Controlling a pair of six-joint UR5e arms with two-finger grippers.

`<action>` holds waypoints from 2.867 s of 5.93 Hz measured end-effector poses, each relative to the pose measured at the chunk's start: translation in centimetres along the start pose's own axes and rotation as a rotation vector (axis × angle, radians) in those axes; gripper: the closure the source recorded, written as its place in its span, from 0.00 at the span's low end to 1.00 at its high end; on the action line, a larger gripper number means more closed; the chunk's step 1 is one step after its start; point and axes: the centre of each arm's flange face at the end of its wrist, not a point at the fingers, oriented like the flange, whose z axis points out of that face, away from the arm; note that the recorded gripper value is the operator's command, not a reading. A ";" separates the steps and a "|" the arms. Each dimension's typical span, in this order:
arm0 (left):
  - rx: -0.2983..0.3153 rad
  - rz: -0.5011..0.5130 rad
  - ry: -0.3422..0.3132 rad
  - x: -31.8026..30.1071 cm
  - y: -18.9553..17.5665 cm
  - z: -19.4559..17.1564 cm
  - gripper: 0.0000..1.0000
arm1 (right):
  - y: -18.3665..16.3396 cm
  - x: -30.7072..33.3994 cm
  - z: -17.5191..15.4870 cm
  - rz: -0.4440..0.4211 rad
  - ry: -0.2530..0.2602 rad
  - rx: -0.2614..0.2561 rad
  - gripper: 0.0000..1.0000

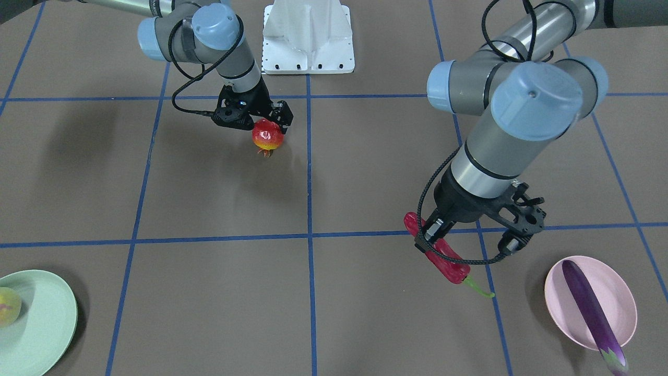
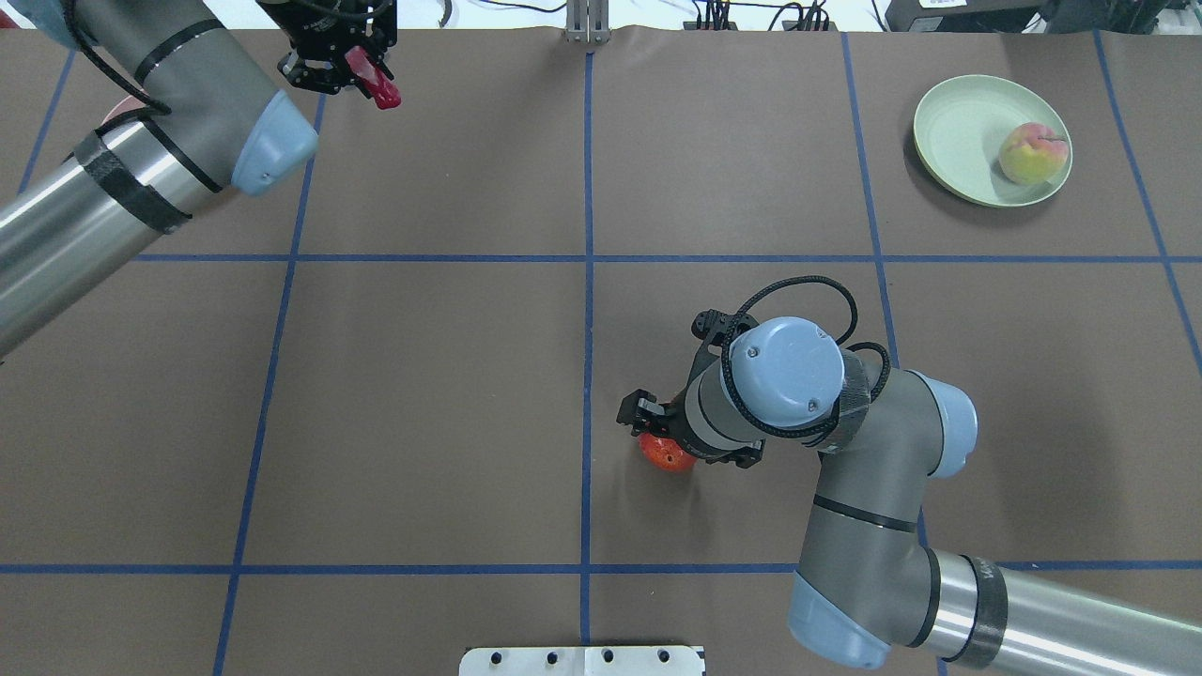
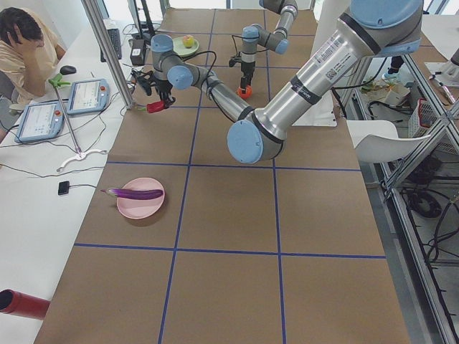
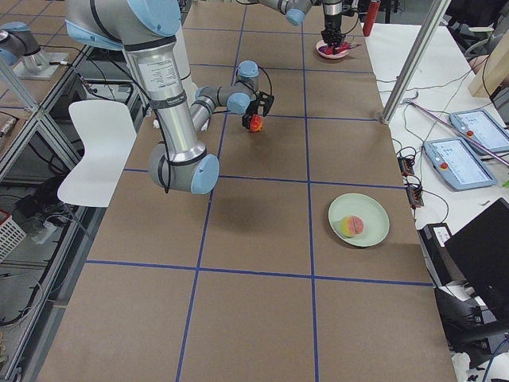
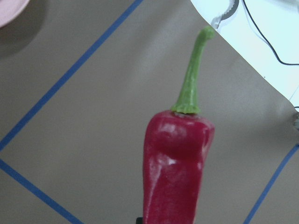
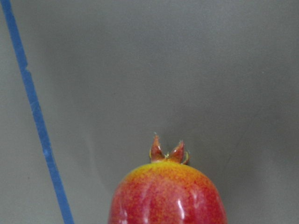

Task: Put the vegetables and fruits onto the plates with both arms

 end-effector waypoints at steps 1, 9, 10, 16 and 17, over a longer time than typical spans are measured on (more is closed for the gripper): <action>0.016 0.012 -0.016 -0.7 -2.4 0.2 1.00 | 0.1 -0.2 0.0 0.016 -0.004 0.016 0.44; 0.120 0.318 -0.283 -15.3 -21.8 10.3 1.00 | -16.8 0.5 -11.1 0.092 -0.097 0.148 1.00; 0.116 0.316 -0.312 -16.7 -23.4 11.8 1.00 | -20.3 1.5 -11.9 0.106 -0.084 0.177 1.00; 0.085 0.394 -0.413 -23.5 -25.7 15.0 0.00 | -36.1 5.6 -13.3 0.121 0.032 0.241 1.00; 0.084 0.400 -0.410 -24.3 -25.6 15.3 0.00 | -38.5 7.4 -13.3 0.109 0.051 0.238 1.00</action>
